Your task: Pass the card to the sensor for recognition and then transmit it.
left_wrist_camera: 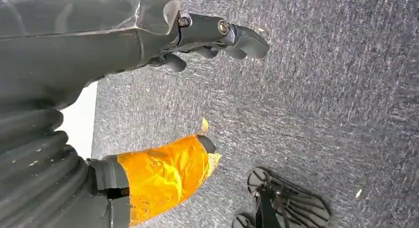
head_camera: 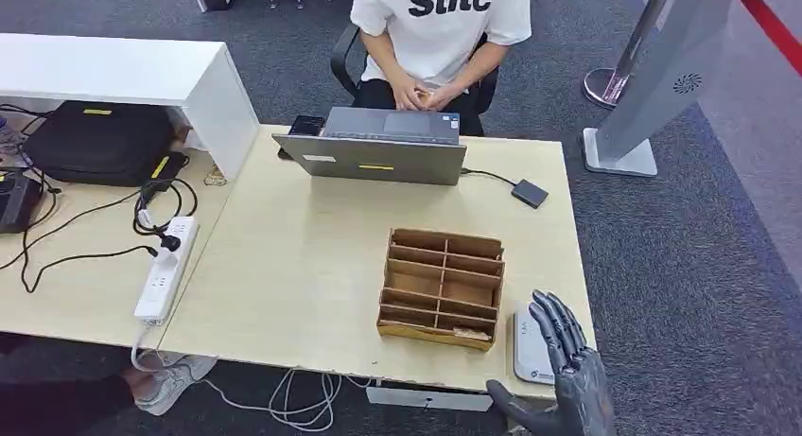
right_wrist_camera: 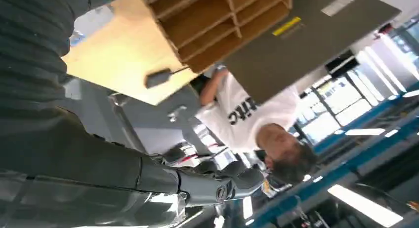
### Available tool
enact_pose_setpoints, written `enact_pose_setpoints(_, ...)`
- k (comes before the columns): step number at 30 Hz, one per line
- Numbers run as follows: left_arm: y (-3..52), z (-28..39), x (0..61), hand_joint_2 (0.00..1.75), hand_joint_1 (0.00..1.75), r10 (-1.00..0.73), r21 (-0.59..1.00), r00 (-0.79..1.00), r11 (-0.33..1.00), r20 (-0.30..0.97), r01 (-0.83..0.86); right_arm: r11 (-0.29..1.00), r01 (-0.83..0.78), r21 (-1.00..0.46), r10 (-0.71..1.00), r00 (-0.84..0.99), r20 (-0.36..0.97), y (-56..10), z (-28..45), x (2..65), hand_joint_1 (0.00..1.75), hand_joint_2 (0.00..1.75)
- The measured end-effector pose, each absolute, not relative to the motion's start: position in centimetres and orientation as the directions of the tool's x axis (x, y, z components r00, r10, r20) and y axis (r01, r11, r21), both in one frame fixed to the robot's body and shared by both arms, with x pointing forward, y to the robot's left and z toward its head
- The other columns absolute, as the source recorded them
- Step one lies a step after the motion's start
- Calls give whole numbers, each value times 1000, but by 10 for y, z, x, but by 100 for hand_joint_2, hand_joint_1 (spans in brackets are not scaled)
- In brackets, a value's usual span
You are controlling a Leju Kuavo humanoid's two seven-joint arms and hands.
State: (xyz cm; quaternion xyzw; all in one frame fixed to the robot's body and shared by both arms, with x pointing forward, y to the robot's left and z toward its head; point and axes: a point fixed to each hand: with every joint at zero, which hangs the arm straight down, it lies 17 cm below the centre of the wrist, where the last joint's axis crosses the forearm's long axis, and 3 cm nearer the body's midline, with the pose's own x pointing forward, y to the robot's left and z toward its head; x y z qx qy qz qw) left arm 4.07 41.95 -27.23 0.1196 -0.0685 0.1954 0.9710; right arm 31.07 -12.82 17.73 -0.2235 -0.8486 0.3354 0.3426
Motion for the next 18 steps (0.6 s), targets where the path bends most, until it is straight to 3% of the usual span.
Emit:
enact_pose_setpoints(9, 420, -272, 40, 175, 0, 358, 210, 917, 896, 176, -390, 524, 211, -825, 723, -623, 300, -131, 149, 313, 0, 175)
enact_pose_setpoints(18, 419, -272, 41, 175, 0, 347, 208, 923, 902, 170, -377, 459, 217, -862, 772, -578, 265, -121, 123, 329, 0, 175)
